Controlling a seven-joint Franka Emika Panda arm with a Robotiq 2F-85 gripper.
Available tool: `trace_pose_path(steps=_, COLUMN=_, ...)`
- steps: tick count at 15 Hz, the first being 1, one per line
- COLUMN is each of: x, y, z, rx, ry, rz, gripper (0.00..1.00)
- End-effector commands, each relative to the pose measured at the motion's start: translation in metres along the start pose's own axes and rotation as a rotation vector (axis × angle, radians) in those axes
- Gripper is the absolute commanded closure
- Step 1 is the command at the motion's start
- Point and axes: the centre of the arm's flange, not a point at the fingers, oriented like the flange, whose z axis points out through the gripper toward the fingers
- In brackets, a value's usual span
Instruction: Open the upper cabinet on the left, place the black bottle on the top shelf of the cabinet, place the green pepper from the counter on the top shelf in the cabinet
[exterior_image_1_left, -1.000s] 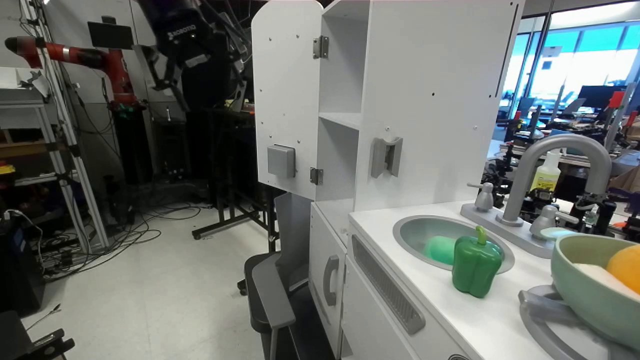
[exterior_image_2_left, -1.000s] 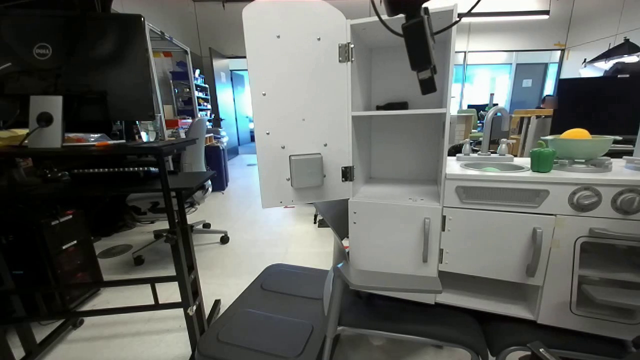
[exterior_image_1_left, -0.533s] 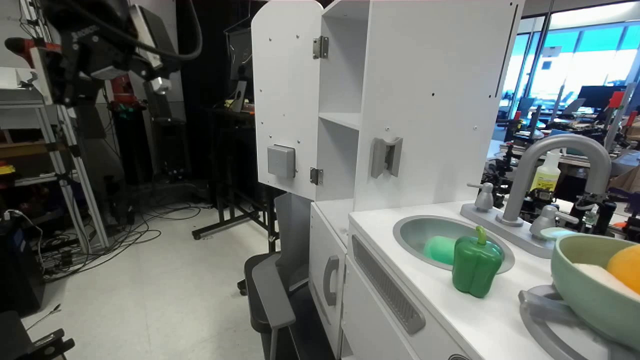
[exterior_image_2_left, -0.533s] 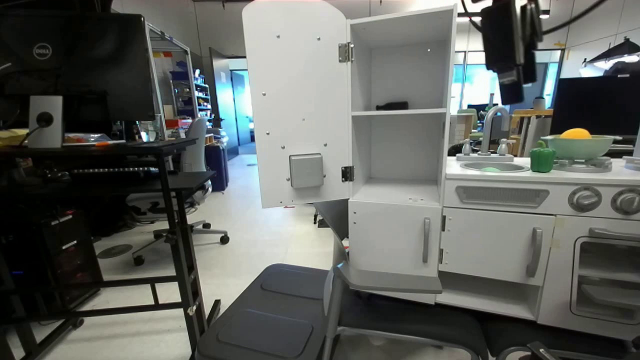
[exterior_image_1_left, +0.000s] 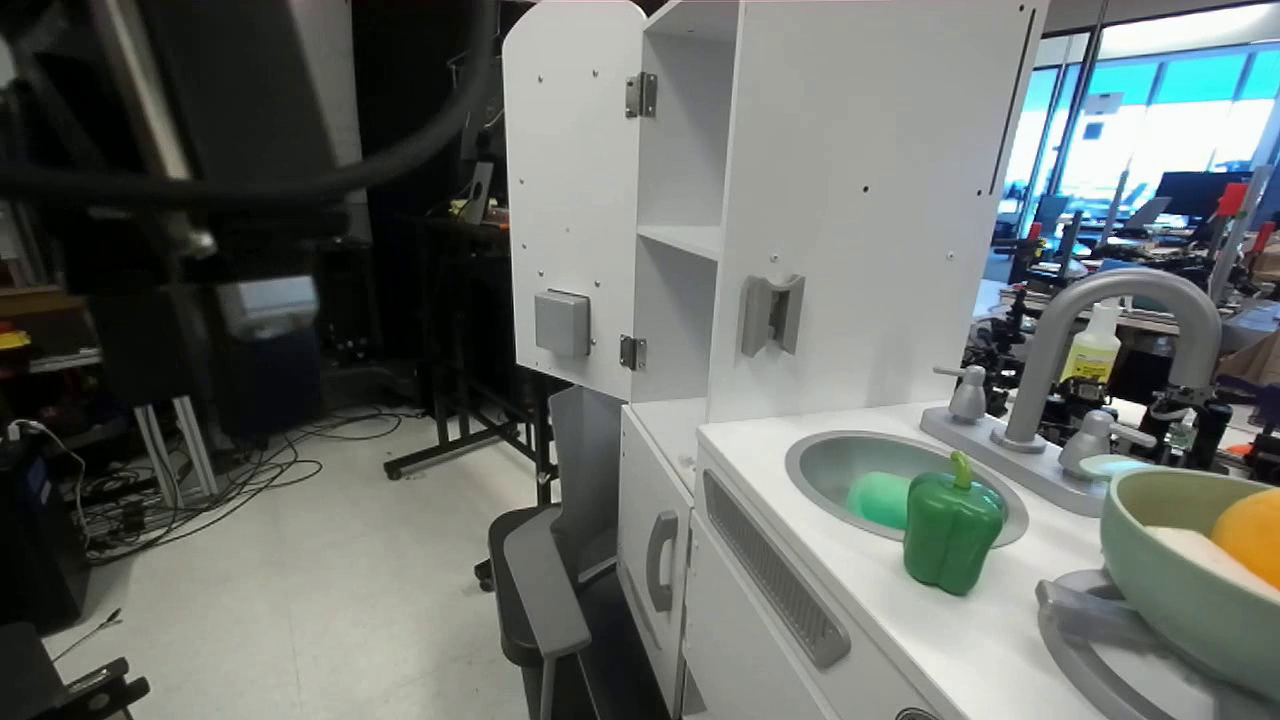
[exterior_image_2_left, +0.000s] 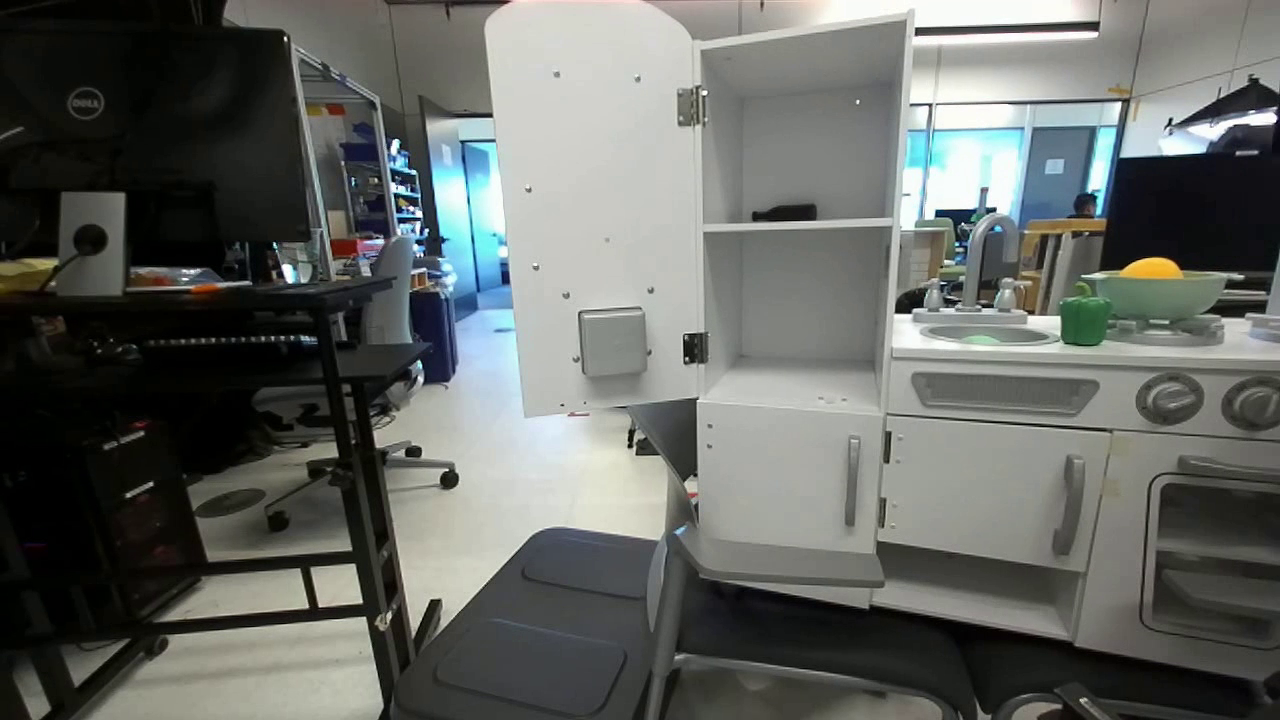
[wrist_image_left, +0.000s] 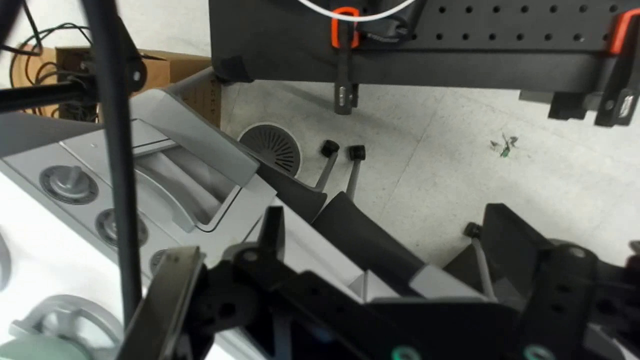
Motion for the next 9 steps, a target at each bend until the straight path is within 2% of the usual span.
trace_pose_path(steps=1, x=0.044, y=0.073, z=-0.014, rx=0.092, ry=0.078, rz=0.170, gripper=0.00)
trace_pose_path(steps=3, x=0.075, y=0.099, z=-0.025, rx=0.139, ry=0.151, rz=0.275, gripper=0.00)
trace_pose_path(steps=6, x=0.129, y=0.108, z=-0.030, rx=0.181, ry=0.233, rz=0.352, gripper=0.00)
trace_pose_path(steps=9, x=0.166, y=0.111, z=-0.009, rx=0.203, ry=0.238, rz=0.369, gripper=0.00)
